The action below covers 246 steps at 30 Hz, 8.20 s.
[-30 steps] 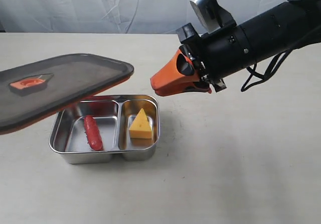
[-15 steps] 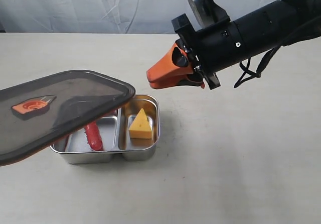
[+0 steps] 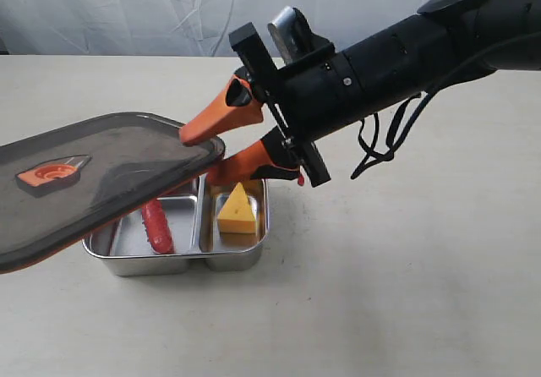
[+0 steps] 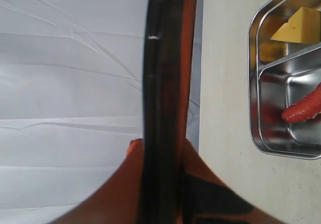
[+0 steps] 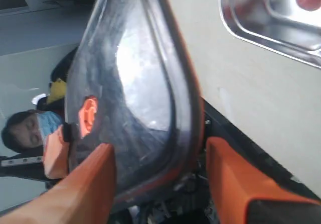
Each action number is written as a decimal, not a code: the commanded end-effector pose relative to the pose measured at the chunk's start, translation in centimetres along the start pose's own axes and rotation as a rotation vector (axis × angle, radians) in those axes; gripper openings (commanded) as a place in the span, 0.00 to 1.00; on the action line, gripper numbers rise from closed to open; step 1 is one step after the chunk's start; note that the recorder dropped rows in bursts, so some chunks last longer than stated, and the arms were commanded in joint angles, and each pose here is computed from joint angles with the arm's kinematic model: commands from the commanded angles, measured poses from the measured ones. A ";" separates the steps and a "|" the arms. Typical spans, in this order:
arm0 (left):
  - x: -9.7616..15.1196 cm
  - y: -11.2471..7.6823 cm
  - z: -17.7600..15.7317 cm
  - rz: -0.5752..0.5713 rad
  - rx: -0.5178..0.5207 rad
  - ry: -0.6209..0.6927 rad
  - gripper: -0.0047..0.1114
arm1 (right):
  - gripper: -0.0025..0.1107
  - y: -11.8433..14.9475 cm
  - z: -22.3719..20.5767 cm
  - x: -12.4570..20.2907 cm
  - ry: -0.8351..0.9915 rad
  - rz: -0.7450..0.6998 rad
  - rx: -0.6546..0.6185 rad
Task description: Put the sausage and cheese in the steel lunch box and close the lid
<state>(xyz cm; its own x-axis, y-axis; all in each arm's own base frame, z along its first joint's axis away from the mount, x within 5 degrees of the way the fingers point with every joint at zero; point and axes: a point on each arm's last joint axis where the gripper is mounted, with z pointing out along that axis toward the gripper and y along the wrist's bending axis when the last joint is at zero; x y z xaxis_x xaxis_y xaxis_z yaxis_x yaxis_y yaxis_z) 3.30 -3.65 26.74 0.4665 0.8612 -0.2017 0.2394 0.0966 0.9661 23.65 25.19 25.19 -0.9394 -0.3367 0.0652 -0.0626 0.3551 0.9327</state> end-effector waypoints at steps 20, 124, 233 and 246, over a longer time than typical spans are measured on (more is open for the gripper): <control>-0.6 -0.3 -0.1 -0.084 0.022 -0.071 0.04 | 0.01 3.5 0.0 1.7 -0.012 -0.239 -0.076; 0.8 -0.3 -1.5 -0.704 -0.062 0.123 0.48 | 0.01 0.1 -6.5 8.9 -0.966 -0.151 0.237; 0.8 -0.3 -1.5 -0.710 -0.063 0.118 0.48 | 0.01 -10.0 13.2 11.0 -1.344 -0.009 0.050; 0.8 -0.3 -1.5 -0.710 -0.063 0.118 0.48 | 0.01 -7.6 14.3 10.4 -1.357 0.016 -0.045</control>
<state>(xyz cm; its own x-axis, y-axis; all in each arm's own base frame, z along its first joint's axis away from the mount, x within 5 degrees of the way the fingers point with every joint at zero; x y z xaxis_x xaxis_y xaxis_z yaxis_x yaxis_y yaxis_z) 2.43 -2.21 26.27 0.1100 0.6490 -0.7528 0.4036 0.6630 0.6305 9.54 31.11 13.19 -0.5324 0.7955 -0.2895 -0.0470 0.3136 0.9484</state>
